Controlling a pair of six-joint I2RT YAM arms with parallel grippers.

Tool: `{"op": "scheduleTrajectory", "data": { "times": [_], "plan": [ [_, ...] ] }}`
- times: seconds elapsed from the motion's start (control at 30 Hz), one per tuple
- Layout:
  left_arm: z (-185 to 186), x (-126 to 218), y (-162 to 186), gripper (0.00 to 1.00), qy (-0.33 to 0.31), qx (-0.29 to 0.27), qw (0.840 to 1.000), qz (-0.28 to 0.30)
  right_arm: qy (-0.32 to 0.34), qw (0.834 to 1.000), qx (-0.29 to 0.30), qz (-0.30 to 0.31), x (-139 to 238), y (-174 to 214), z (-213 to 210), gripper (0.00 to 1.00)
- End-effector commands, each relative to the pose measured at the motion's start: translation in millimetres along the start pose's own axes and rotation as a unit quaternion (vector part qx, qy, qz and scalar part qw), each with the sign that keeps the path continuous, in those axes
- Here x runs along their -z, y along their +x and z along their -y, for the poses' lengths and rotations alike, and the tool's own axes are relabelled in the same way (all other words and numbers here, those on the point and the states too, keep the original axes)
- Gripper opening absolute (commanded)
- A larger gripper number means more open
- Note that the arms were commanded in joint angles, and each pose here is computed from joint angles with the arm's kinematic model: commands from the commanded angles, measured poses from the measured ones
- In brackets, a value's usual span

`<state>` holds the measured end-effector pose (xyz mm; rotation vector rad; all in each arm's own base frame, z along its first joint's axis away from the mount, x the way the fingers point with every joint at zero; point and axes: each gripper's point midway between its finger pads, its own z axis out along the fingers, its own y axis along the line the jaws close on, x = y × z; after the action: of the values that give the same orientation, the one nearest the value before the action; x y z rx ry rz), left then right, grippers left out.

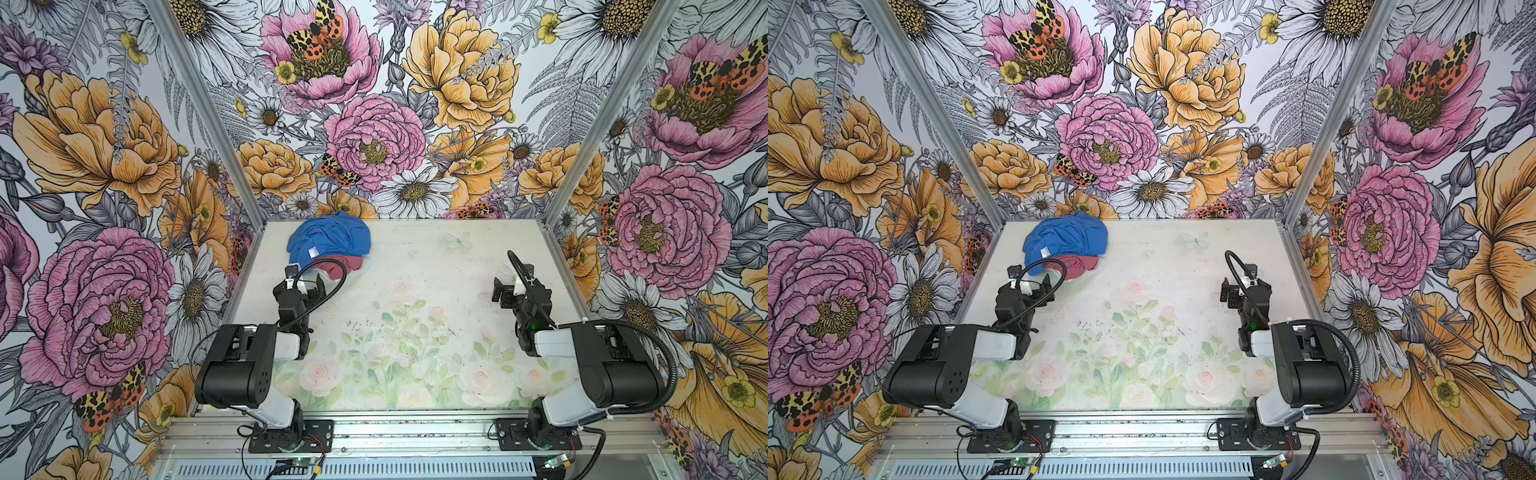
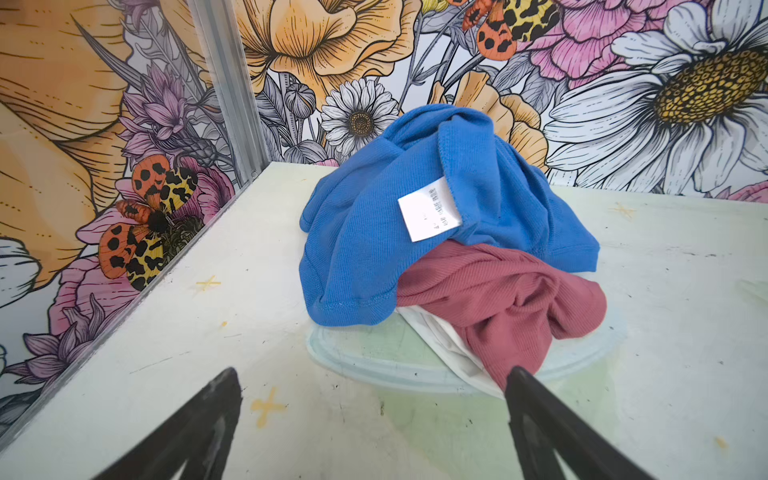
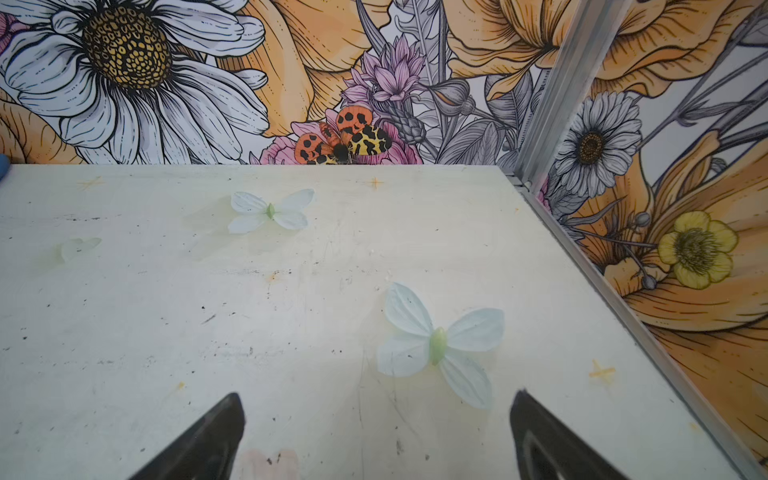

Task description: Pick out a specific cloth from the pile

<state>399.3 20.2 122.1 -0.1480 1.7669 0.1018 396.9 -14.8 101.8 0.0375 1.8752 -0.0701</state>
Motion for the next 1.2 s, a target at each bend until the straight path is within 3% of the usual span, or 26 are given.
{"op": "scheduleTrajectory", "data": {
  "times": [0.0,0.7,0.87,0.93,1.0,1.1,1.17],
  "plan": [
    [2,-1,-9,0.99,-0.002,-0.007,1.0,0.014,-0.002,1.0,-0.002,0.015,-3,-12,0,0.99],
    [1,-1,-8,0.99,-0.001,-0.005,1.0,0.013,-0.001,1.0,-0.003,0.018,-2,-12,0,1.0],
    [-10,18,-30,0.99,-0.053,-0.006,0.998,0.038,-0.011,0.999,0.017,0.047,21,-38,-8,0.99],
    [-11,29,-50,0.99,-0.082,-0.003,0.996,0.021,-0.002,0.998,0.025,0.051,35,-62,-12,1.0],
    [-10,36,-69,0.99,-0.087,0.04,0.995,-0.004,-0.021,0.998,0.007,0.052,47,-91,-24,0.99],
    [12,32,-64,0.98,-0.026,0.102,0.993,-0.058,-0.086,0.996,-0.007,0.03,59,-117,-61,0.99],
    [29,28,-48,0.98,0.022,0.139,0.982,-0.122,-0.126,0.992,-0.002,0.003,64,-119,-90,1.0]
  ]
}}
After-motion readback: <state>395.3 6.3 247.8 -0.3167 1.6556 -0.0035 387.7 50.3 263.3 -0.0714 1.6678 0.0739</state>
